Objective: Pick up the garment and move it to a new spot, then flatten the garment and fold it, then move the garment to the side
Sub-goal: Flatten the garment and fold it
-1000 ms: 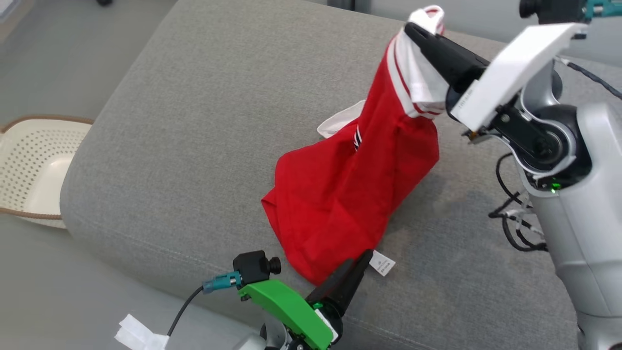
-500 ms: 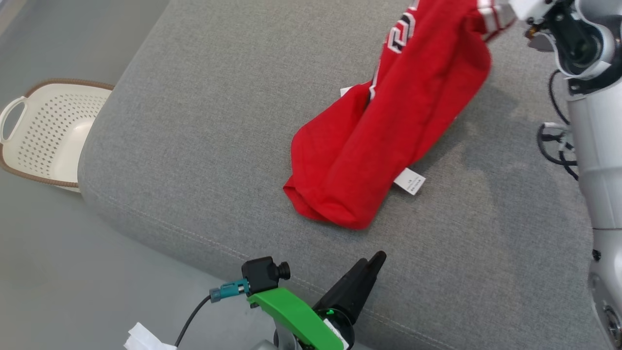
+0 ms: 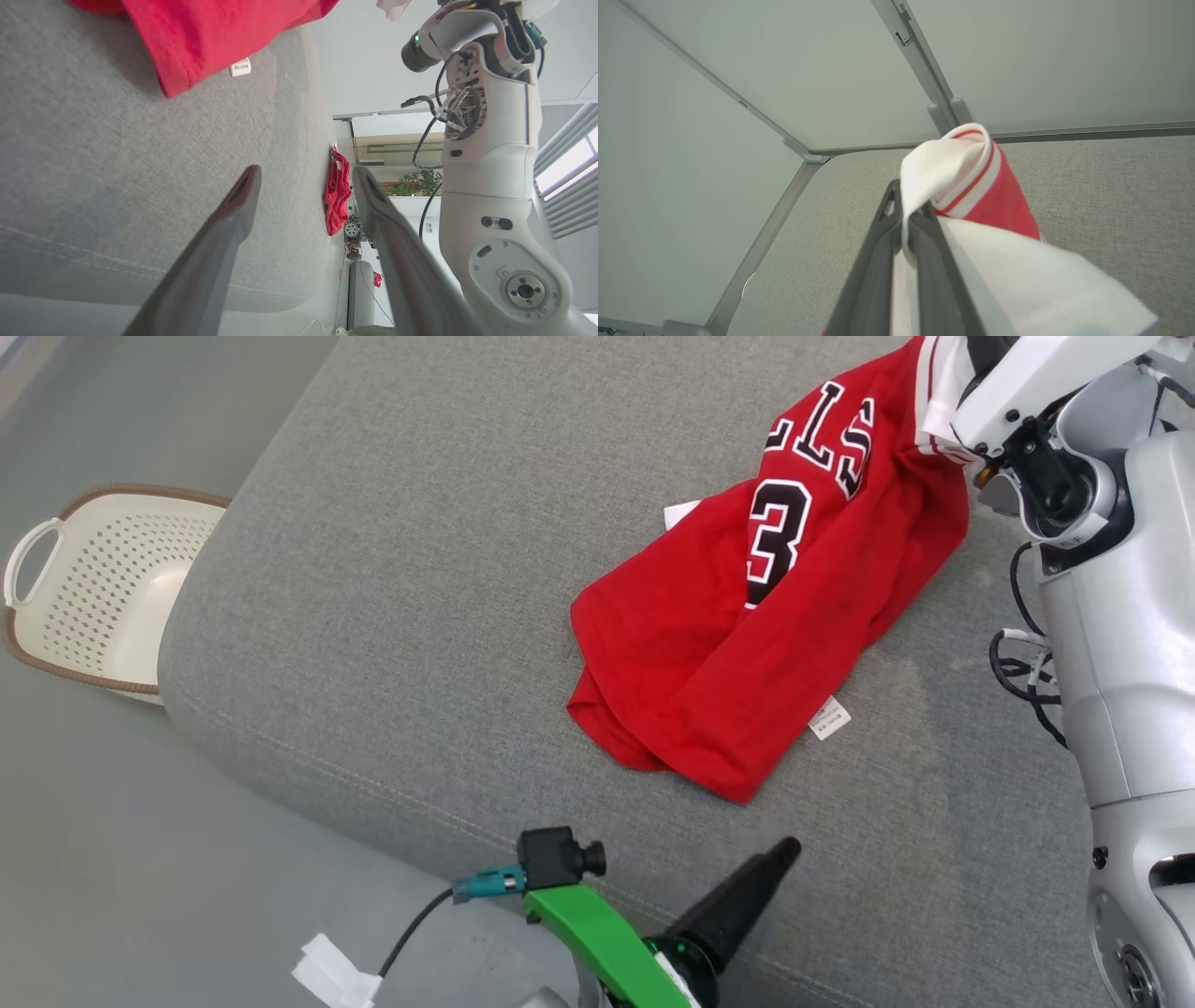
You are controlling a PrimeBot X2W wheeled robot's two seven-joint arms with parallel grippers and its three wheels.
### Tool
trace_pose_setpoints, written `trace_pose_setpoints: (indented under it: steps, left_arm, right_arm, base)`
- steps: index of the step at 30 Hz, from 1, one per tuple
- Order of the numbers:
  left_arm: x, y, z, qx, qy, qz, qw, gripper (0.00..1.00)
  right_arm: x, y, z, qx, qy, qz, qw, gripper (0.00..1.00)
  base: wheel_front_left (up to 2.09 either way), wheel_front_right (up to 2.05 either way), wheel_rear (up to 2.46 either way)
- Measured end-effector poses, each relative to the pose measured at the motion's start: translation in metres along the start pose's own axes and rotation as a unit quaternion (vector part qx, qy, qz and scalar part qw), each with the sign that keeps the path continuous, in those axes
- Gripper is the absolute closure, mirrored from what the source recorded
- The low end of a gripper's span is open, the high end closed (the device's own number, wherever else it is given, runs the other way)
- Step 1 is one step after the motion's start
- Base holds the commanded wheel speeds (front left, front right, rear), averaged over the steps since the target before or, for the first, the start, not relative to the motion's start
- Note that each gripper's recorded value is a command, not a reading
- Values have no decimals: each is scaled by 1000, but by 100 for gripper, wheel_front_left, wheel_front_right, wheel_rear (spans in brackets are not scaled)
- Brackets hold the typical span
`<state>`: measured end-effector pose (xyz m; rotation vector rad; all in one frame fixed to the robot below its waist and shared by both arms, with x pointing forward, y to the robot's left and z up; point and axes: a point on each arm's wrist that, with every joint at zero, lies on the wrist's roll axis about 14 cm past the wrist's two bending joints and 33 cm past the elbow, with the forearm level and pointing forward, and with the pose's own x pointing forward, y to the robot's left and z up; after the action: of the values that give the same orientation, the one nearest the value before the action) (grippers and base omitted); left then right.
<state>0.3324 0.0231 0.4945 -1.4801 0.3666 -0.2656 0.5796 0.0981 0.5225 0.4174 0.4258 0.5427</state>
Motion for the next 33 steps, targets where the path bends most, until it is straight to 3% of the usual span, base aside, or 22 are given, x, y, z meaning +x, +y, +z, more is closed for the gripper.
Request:
trace_pose_setpoints:
  steps: [3, 5, 6, 10, 11, 12, 13, 14, 18, 27, 33]
  left_arm:
    - [-1, 0, -21, -23, 39, -1, 999, 0]
    - [-1, 3, -29, -29, 59, 4, 998, 43]
    - [0, 4, -31, -31, 63, 8, 997, 51]
    - [4, 7, -30, -50, 62, 12, 997, 60]
    - [6, 6, -29, -59, 62, 12, 996, 58]
    - [9, 7, -26, -58, 56, 12, 997, 45]
    - [13, 8, -20, -49, 46, 14, 998, 18]
    - [17, 12, -11, -30, 35, 17, 999, 0]
    - [34, 19, 20, 36, -5, 24, 999, 0]
    - [33, 64, 7, 55, 31, 91, 994, 0]
    - [32, 77, 3, 56, 42, 112, 991, 0]
  right_arm:
    - [-4, -3, 6, 9, -9, -5, 1000, 100]
    - [-7, -10, 11, 17, -18, -12, 1000, 100]
    - [-8, -13, 13, 19, -20, -15, 1000, 100]
    - [-12, -12, 13, 23, -21, -14, 999, 100]
    - [-13, -11, 14, 24, -22, -13, 999, 100]
    - [-14, -11, 15, 27, -24, -12, 999, 100]
    - [-15, -12, 17, 30, -27, -12, 999, 100]
    - [-16, -15, 20, 32, -31, -13, 999, 100]
    - [-19, -25, 26, 36, -40, -19, 998, 100]
    - [-19, -40, 22, 42, -39, -27, 998, 100]
    - [-19, -44, 21, 44, -39, -30, 998, 100]
  base:
    - [0, 0, 0]
    - [0, 0, 0]
    - [0, 0, 0]
    - [0, 0, 0]
    - [0, 0, 0]
    - [0, 0, 0]
    - [0, 0, 0]
    - [0, 0, 0]
    - [0, 0, 0]
    - [0, 0, 0]
    - [0, 0, 0]
